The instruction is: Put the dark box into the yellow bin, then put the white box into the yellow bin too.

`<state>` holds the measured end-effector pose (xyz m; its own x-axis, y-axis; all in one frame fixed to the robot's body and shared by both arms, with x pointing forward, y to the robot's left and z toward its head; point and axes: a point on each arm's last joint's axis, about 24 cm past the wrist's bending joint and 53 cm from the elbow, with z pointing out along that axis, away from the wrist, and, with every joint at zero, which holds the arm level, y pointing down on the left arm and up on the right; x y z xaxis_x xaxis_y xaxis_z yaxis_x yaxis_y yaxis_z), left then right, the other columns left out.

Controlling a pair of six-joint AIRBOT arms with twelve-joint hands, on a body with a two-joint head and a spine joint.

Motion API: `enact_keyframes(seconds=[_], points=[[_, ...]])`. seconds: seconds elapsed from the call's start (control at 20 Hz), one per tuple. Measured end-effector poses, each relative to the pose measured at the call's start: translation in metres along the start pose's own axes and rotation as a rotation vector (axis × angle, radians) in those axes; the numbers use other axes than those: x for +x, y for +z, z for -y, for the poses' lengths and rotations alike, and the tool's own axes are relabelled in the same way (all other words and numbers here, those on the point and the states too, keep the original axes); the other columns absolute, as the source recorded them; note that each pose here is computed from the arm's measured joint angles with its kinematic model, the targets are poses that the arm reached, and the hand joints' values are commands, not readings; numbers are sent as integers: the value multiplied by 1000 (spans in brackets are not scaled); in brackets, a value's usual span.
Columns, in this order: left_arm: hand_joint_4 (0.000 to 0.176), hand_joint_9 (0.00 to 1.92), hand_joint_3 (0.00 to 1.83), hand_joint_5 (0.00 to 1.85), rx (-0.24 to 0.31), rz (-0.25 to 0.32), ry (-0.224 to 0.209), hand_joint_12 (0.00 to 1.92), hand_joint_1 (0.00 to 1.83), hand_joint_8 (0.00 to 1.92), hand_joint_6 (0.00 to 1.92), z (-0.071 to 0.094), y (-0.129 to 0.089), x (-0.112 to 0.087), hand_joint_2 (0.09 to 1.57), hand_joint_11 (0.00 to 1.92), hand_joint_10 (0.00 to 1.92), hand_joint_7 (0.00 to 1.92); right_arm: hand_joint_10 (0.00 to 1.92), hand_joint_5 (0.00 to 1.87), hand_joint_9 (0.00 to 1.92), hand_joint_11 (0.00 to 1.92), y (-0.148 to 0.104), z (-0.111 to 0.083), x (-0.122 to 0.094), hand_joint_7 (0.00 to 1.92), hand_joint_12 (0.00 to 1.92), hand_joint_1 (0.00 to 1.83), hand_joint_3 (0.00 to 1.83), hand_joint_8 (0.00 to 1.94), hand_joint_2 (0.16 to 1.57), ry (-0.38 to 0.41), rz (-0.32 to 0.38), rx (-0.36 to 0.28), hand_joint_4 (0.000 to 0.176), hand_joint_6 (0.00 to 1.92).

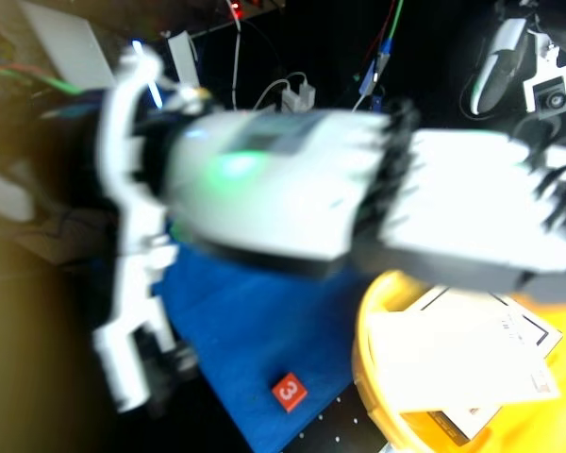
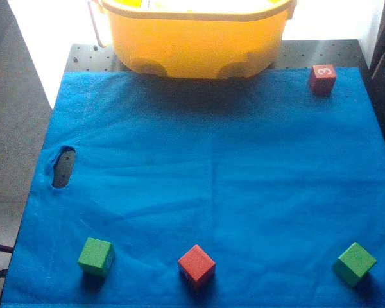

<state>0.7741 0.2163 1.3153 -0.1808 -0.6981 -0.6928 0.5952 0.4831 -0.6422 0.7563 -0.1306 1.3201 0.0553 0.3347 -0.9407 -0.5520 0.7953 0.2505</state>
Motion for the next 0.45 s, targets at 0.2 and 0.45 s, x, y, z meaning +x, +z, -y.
enact_keyframes(seconds=[0.2, 0.45], points=[[176, 131, 0, 206, -38, 33, -20, 97, 913, 6, 4, -13, -16, -10, 727, 98, 11, 183, 0, 0, 0, 0, -23, 11, -20, 0, 0, 728, 0, 0, 764, -7, 12, 22, 176, 0], [176, 122, 0, 216, -25, 51, -24, 83, 906, 1, 6, -8, -30, -23, 729, 81, 2, 183, 0, 0, 0, 58, -42, 24, -38, 0, 26, 711, 8, 0, 798, -5, 40, 51, 176, 0]])
